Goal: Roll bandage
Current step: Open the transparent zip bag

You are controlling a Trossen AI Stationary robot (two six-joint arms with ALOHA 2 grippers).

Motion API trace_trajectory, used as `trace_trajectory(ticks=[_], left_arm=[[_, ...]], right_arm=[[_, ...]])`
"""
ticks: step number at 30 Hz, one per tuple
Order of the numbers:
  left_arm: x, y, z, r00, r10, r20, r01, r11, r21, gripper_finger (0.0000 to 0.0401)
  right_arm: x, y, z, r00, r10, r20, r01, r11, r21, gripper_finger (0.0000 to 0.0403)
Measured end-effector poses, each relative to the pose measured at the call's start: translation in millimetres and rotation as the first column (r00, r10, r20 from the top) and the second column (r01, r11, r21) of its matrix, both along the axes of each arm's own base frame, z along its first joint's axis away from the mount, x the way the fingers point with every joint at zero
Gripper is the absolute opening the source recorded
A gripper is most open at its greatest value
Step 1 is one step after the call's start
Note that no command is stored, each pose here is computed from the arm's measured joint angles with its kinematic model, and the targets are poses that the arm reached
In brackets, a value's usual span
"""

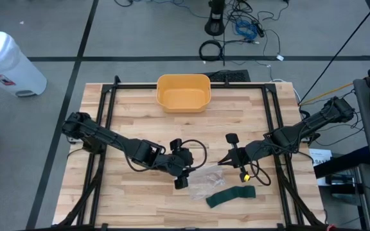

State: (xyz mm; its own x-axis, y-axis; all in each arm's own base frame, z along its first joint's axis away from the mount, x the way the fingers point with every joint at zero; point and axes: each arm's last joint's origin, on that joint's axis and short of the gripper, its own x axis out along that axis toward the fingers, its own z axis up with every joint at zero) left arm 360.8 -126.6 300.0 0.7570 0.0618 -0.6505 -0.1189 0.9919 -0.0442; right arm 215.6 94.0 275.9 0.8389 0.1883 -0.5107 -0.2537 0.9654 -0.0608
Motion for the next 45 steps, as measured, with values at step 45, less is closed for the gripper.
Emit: trace_trajectory(ticks=[45], left_arm=[[5.3,1.2,-7.1,1.000,0.014,-0.009,-0.014,1.000,0.010,0.0205]], right_arm=[[0.0,0.0,0.1,1.000,0.004,0.002,-0.004,1.000,-0.005,0.0000]])
